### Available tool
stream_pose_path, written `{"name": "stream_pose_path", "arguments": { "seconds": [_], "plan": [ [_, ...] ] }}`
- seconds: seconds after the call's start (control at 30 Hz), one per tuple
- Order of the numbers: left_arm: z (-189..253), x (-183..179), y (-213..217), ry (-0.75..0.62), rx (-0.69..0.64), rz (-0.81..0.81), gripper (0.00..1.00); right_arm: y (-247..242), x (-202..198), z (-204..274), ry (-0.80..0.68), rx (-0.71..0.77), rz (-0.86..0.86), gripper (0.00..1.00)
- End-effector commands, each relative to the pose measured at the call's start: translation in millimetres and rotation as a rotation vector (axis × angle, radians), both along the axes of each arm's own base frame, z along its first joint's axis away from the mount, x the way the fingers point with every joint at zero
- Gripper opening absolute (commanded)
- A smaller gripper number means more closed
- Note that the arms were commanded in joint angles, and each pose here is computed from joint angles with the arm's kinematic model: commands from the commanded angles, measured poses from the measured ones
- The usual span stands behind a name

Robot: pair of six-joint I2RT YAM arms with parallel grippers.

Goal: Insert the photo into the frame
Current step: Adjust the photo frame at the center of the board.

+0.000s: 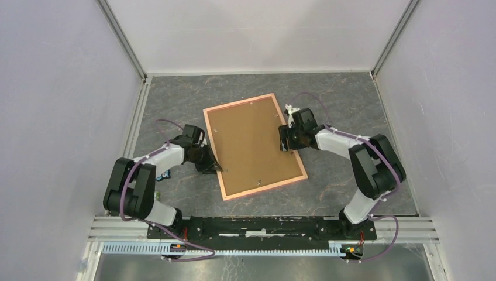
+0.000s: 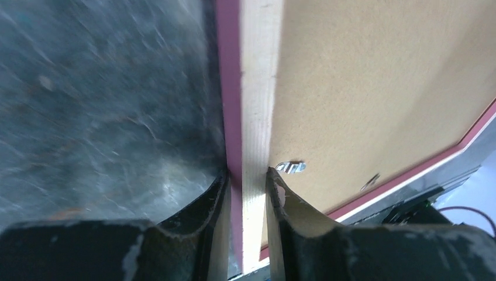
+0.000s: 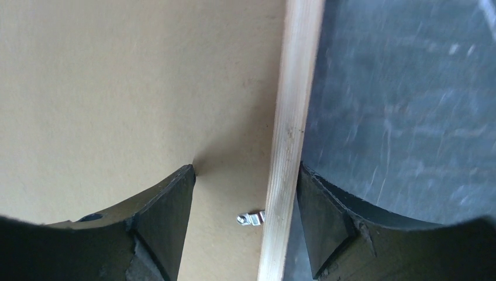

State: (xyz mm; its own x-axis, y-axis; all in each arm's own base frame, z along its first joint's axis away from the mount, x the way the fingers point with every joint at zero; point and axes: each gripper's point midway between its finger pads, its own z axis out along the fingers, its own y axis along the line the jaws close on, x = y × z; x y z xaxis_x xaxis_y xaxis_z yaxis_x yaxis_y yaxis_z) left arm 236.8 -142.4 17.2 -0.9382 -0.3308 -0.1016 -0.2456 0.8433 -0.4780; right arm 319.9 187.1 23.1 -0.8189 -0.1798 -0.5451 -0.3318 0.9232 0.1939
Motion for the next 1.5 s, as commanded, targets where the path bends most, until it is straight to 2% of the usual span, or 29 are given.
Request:
{"name": "stream_pose_path", "arguments": {
  "seconds": [0.0, 0.13, 0.2, 0.3, 0.4, 0.47, 0.5, 0.57, 0.63, 0.77, 0.83, 0.9, 1.0, 1.07, 1.23, 1.3, 1.37, 1.47],
  "plan": [
    [-3, -48, -37, 0.081, -0.082, -0.101, 0.16, 52, 50, 29, -0.09, 0.165, 0.057, 0.7],
    [1, -80, -76, 0.096, -0.139, -0.227, 0.36, 53, 85, 31, -0.082, 0.117, 0.062, 0.73],
    [1, -89, -80, 0.095, -0.178, -0.244, 0.45, 46, 98, 38, -0.081, 0.062, 0.067, 0.73],
    [9, -87, -74, 0.031, -0.149, -0.28, 0.61, 19, 108, 67, -0.167, -0.065, 0.044, 0.76],
    [38, -76, -78, -0.084, -0.171, -0.349, 0.76, -16, 99, 96, -0.244, -0.19, -0.019, 0.83],
    [65, -66, -86, -0.175, -0.197, -0.409, 0.85, -34, 84, 106, -0.266, -0.231, -0.061, 0.92],
    [79, -59, -88, -0.219, -0.199, -0.435, 0.87, -39, 75, 109, -0.267, -0.224, -0.074, 0.98],
    [102, -38, -84, -0.313, -0.144, -0.459, 0.91, -31, 47, 98, -0.209, -0.127, -0.019, 0.98],
    [120, -5, -70, -0.388, -0.058, -0.406, 0.98, -28, 21, 85, -0.153, -0.051, -0.006, 0.98],
    [139, 72, -21, -0.423, 0.094, -0.161, 1.0, -34, -18, 73, -0.148, 0.031, -0.043, 0.98],
    [138, 104, 17, -0.394, 0.271, -0.06, 1.0, -36, -34, 74, -0.155, 0.064, -0.035, 0.98],
    [135, 128, 41, -0.407, 0.43, -0.064, 1.0, -35, -50, 69, -0.141, 0.093, -0.014, 0.98],
    [114, 147, 71, -0.294, 0.586, -0.014, 1.0, -42, -66, 58, -0.119, 0.084, -0.02, 0.98],
    [95, 158, 73, -0.236, 0.579, 0.004, 1.0, -48, -72, 51, -0.111, 0.072, -0.035, 0.98],
    [52, 177, 78, -0.133, 0.459, -0.009, 1.0, -47, -79, 42, -0.106, 0.104, -0.053, 0.98],
    [43, 178, 78, -0.102, 0.359, -0.011, 1.0, -44, -80, 40, -0.101, 0.125, -0.052, 0.98],
    [41, 181, 75, -0.12, 0.254, -0.01, 1.0, -41, -81, 38, -0.093, 0.142, -0.048, 0.98],
    [37, 179, 78, -0.115, 0.229, 0.002, 1.0, -35, -85, 30, -0.067, 0.17, -0.031, 0.98]
  ]
}}
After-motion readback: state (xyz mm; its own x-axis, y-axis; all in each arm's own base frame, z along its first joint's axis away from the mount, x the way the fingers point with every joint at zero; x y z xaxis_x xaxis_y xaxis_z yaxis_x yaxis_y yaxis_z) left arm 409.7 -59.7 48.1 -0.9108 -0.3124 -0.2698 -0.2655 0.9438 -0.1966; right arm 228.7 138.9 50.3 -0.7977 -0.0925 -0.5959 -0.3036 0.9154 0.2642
